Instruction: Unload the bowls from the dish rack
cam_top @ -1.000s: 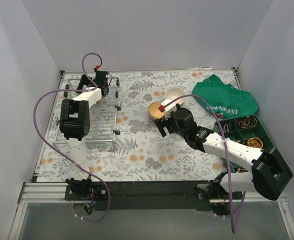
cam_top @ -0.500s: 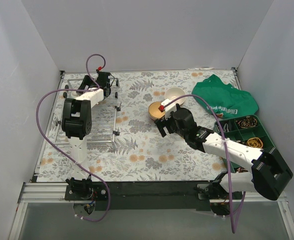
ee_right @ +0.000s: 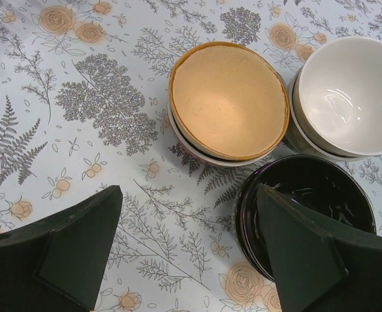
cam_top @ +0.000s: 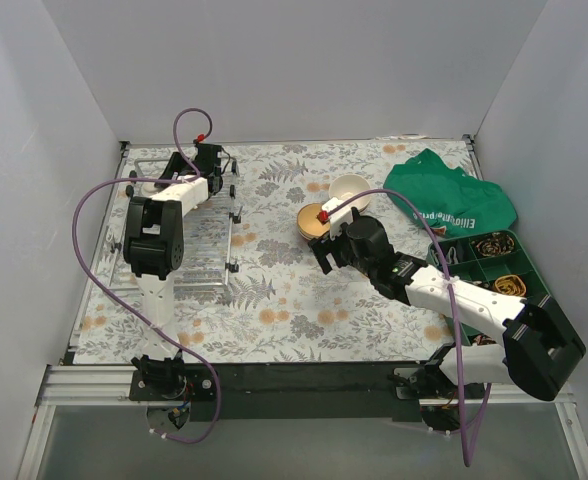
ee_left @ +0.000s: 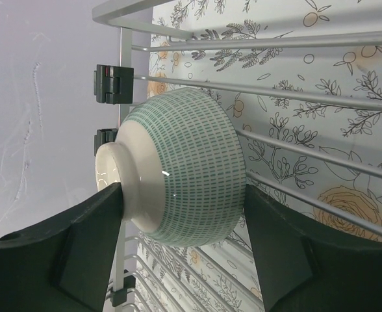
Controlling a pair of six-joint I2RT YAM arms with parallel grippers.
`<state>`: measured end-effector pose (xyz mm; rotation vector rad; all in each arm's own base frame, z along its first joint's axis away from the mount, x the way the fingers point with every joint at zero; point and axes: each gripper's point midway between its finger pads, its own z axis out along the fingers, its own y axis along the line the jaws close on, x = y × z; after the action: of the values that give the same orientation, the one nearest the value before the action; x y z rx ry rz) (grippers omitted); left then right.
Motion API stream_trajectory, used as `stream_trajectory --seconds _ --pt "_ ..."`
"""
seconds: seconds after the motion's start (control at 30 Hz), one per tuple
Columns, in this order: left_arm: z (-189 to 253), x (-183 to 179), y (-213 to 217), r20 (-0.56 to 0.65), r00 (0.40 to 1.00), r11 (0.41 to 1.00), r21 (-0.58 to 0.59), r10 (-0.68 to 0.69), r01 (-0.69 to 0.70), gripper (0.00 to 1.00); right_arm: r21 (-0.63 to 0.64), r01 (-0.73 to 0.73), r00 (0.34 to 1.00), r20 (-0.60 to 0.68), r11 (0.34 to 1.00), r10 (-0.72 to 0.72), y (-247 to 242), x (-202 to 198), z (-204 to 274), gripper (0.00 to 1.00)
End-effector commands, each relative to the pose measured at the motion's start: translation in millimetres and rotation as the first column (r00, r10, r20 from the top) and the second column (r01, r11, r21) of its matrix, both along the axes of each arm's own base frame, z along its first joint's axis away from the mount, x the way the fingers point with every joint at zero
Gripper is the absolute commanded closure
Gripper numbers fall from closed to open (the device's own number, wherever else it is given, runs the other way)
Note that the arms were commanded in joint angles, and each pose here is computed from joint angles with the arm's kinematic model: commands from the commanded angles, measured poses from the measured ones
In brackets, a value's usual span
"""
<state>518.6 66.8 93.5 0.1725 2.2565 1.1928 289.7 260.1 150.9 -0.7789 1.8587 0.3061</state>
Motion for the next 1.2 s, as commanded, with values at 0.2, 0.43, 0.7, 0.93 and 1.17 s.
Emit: stream_trajectory --seconds 0.2,0.43,0.7,0.93,1.17 --pt "68.7 -5.0 -10.1 0.181 0.983 0.999 -0.044 0.019 -0.011 0.74 0.051 -0.029 0.999 0.043 0.998 0.027 6.0 -0.4 16.3 0.08" --pt "106.7 -10.2 -11.4 0.287 0.957 0.996 -0.091 0.039 -0.014 0.87 0.059 -0.037 0.998 0.045 0.998 0.035 7.2 -1.5 18.9 0.08" --pt "127.2 -17.0 -24.3 0.374 0.926 0.971 -0.236 0.054 0.039 0.96 0.072 -0.058 0.998 0.042 0.996 0.055 9.9 -4.6 21.2 0.09" --pt "127.5 -31.4 -48.5 0.408 0.910 0.893 -0.434 0.079 0.117 0.96 0.096 -0.099 0.995 0.037 0.990 0.096 16.3 -10.4 25.3 0.09" --pt "133.6 -54.4 -88.2 0.447 0.890 0.714 -0.653 0.093 0.253 0.97 0.131 -0.167 0.986 0.036 0.977 0.164 25.3 -20.2 30.8 0.09"
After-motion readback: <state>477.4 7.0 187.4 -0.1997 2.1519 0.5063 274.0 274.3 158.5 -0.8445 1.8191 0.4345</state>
